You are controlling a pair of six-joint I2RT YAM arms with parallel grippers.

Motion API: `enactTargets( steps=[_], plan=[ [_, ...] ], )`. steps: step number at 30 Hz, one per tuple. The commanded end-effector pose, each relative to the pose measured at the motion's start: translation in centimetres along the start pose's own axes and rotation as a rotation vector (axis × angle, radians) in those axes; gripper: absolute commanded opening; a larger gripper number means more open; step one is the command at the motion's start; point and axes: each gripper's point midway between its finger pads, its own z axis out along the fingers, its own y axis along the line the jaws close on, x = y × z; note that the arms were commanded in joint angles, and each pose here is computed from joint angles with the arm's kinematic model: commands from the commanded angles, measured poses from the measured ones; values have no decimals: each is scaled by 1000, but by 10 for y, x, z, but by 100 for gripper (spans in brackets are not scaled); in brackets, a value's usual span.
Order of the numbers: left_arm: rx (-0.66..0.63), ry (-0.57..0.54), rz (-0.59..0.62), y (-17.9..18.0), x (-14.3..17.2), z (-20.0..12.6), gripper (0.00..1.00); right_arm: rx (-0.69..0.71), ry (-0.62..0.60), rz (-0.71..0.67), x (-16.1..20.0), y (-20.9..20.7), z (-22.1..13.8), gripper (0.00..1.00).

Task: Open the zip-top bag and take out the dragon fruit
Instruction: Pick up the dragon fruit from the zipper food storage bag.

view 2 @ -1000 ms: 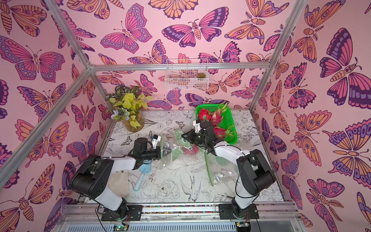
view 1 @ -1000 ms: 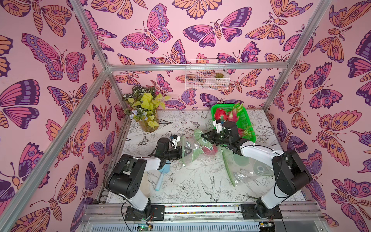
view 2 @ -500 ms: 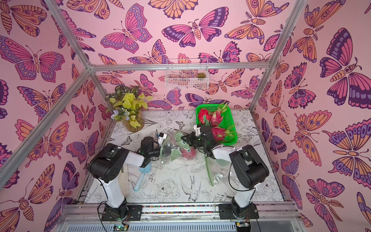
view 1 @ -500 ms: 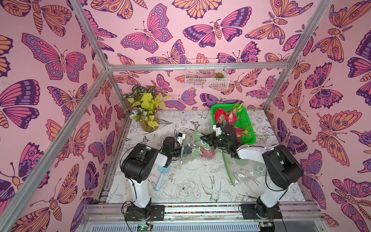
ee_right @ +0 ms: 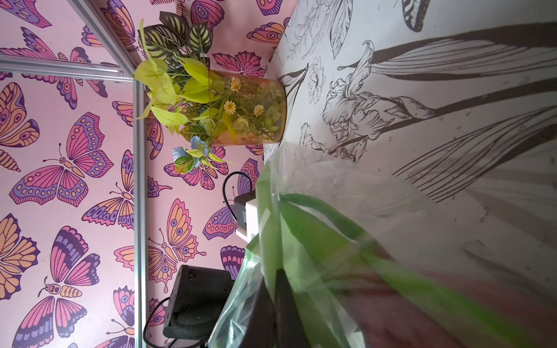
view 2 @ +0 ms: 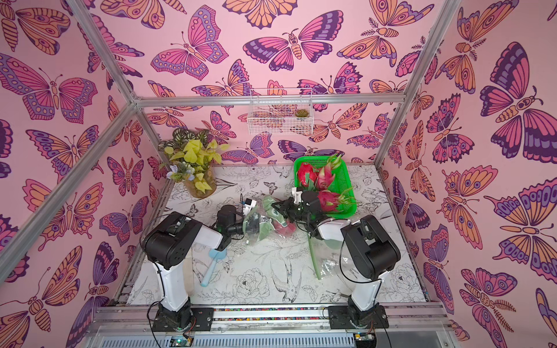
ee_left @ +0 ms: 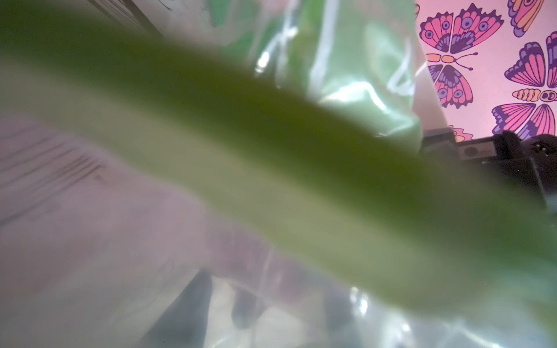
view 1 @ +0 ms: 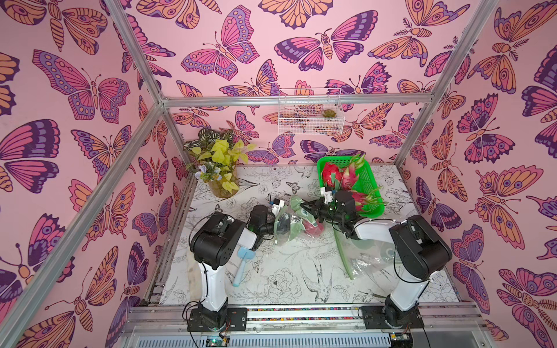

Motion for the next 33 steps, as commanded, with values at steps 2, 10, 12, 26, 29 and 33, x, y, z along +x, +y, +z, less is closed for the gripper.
enactTargets(
  steps=[2,10,12,26,29,33],
  plan=[
    [60,1,17,-13,-5,8,62,-22,-7,-4,1,1,2,0],
    [3,-72,-7,0,-19,17,63,-46,3,19,8,4,9,0],
    [4,-79,-10,1,-21,20,63,-53,4,26,9,4,10,0],
    [11,-122,20,-5,-34,15,11,-76,7,29,12,11,12,0],
    [4,-135,12,-5,-33,5,0,-70,3,10,9,16,11,0],
    [-53,-146,-11,3,-33,-14,0,-63,-9,-28,-1,27,8,0]
  ],
)
